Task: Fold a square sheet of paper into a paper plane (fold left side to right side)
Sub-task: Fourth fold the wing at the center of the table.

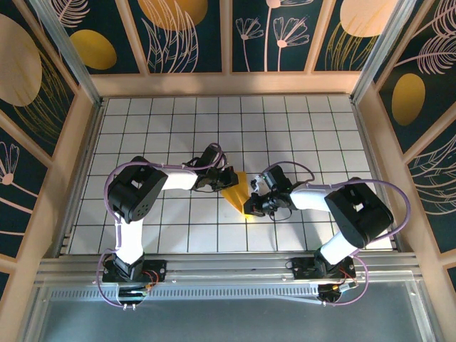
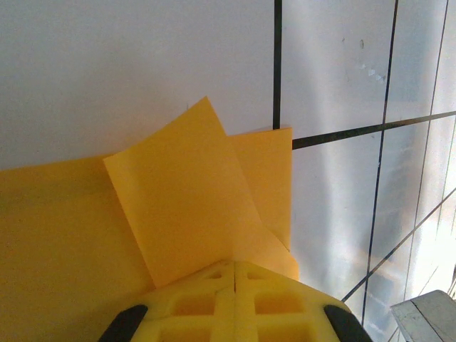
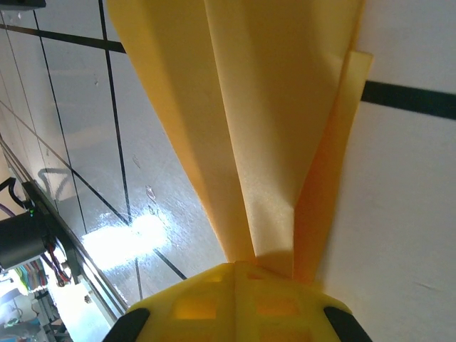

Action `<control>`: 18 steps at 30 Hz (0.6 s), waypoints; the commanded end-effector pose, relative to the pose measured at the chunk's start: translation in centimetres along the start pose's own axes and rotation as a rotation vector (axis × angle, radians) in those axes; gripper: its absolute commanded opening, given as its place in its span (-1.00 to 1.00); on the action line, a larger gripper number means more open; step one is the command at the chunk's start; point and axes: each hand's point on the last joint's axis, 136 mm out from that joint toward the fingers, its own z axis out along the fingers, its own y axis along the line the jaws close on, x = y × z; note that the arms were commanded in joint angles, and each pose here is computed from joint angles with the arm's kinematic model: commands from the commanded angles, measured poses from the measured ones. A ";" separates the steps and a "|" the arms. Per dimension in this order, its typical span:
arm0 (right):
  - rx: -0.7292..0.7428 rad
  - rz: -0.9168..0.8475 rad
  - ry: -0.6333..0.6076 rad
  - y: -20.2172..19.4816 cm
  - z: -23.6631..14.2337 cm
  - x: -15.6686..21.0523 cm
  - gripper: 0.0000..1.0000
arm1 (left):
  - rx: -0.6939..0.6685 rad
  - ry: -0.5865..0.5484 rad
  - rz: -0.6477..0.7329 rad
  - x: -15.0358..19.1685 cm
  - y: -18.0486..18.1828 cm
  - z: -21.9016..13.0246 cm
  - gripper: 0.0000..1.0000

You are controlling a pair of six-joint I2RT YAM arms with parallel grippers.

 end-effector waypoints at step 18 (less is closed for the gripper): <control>0.052 0.008 0.030 -1.1 -0.3 1.8 -1.00 | -0.160 0.052 -0.060 2.1 4.9 1.1 -1.00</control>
